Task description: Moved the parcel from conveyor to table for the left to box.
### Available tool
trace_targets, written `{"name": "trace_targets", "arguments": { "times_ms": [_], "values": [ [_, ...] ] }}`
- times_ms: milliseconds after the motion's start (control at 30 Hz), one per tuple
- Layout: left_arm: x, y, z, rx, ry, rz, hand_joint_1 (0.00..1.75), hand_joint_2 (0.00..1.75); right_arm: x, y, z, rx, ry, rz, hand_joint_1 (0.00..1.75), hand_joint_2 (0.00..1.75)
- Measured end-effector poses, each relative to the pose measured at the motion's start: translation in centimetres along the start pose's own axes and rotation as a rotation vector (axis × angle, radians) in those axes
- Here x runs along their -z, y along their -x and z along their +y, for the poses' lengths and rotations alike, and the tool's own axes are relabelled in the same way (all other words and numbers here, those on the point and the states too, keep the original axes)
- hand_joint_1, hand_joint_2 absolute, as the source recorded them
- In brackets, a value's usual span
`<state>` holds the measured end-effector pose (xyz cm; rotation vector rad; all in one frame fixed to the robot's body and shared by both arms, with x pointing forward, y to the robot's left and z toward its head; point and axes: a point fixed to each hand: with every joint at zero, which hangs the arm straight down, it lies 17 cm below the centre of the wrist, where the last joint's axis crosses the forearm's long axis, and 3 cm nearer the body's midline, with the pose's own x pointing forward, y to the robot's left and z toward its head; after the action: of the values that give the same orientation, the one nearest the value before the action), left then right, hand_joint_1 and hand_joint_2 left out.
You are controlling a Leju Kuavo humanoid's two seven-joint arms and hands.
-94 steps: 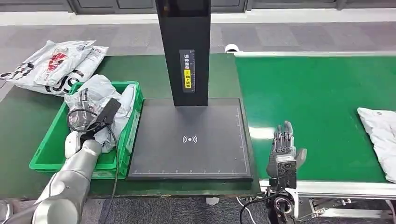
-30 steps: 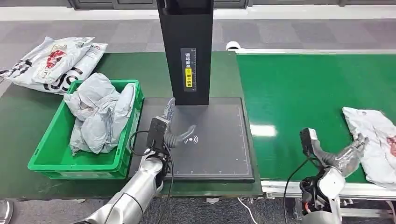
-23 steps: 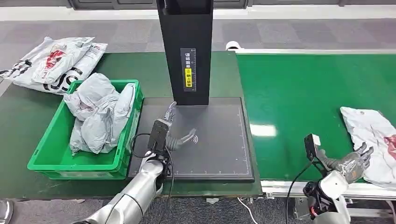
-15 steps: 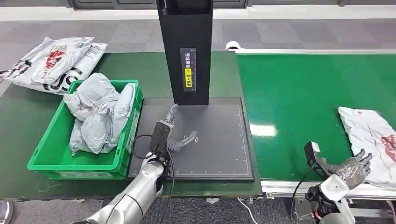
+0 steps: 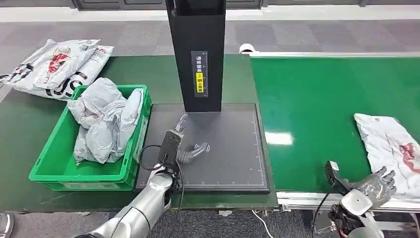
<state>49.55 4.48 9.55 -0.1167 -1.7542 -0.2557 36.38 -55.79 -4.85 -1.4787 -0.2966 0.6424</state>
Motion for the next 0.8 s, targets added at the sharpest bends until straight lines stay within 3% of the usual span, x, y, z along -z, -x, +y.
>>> {"name": "trace_targets", "arguments": {
  "times_ms": [800],
  "values": [
    [-0.8, 1.5, 1.6, 0.037, -0.061, 0.033, 0.0, 1.75, 0.1, -1.2, -0.6, -0.042, 0.01, -0.038, 0.0, 1.75]
  ]
}}
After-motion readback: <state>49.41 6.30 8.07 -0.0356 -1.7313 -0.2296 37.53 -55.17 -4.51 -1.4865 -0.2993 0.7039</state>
